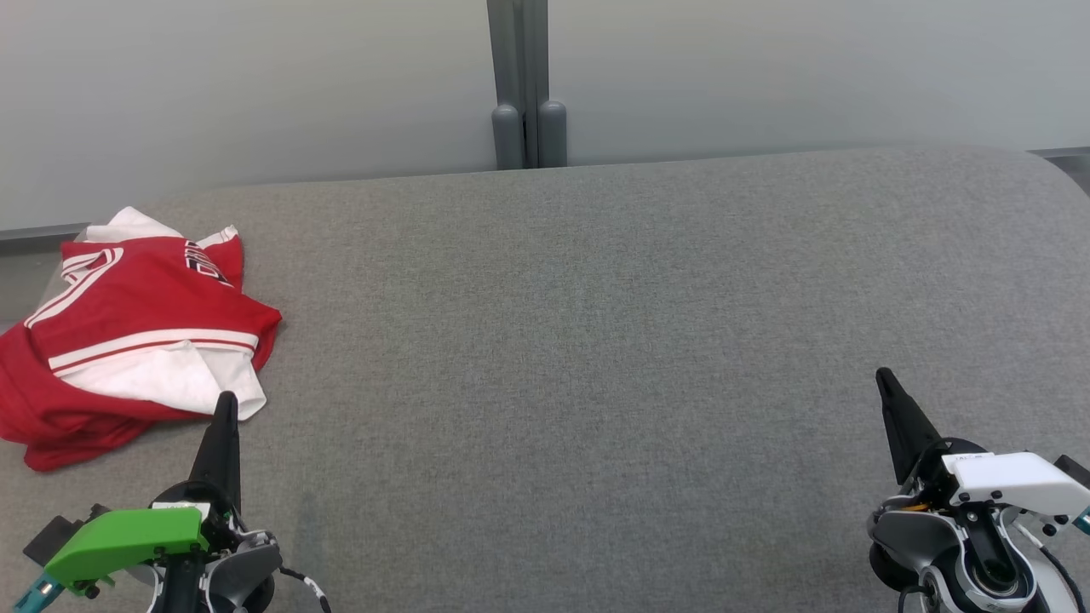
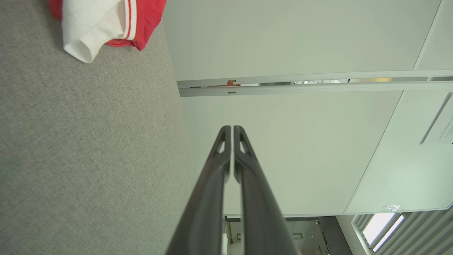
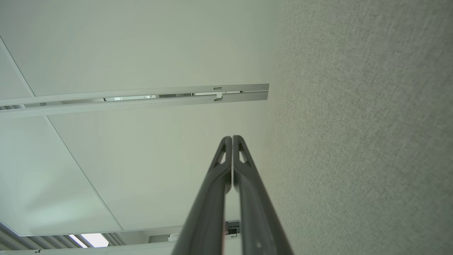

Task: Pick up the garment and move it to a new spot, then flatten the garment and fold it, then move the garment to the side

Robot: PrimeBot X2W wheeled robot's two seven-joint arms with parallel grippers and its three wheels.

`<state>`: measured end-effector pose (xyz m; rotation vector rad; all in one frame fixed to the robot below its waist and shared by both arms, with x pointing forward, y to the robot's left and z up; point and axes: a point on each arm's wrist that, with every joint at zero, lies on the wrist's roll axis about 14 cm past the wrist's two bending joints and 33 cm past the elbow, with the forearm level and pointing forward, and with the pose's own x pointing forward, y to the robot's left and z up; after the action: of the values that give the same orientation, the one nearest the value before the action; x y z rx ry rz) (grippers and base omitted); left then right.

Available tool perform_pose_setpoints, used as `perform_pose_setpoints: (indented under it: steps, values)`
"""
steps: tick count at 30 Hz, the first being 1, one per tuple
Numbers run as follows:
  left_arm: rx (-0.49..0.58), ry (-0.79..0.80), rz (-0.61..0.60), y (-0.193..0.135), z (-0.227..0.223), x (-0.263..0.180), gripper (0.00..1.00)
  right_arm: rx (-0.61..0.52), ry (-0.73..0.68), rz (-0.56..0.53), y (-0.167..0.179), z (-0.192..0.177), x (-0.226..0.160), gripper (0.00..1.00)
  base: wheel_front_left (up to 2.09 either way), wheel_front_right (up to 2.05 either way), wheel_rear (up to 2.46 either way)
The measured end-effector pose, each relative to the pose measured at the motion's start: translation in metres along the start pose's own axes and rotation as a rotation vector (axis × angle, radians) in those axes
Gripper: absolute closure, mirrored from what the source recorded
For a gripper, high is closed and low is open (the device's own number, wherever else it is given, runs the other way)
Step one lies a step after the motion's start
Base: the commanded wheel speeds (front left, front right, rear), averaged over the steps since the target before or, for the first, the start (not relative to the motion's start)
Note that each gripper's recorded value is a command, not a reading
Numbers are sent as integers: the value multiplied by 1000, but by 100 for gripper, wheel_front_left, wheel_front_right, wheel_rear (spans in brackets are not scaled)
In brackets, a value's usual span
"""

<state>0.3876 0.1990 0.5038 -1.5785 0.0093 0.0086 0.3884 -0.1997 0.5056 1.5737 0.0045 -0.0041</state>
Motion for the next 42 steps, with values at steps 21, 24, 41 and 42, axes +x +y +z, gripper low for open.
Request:
perform_pose_setpoints:
  steps: [21,24,41,42]
  values:
    - [0,0,0,0,0,0,100,0,0,0,0,0,0,100,0,0,0]
    - [0,0,0,0,0,0,100,0,0,0,0,0,0,100,0,0,0]
    - [0,0,0,0,0,0,100,0,0,0,0,0,0,100,0,0,0]
    - [0,0,0,0,0,0,100,0,0,0,0,0,0,100,0,0,0]
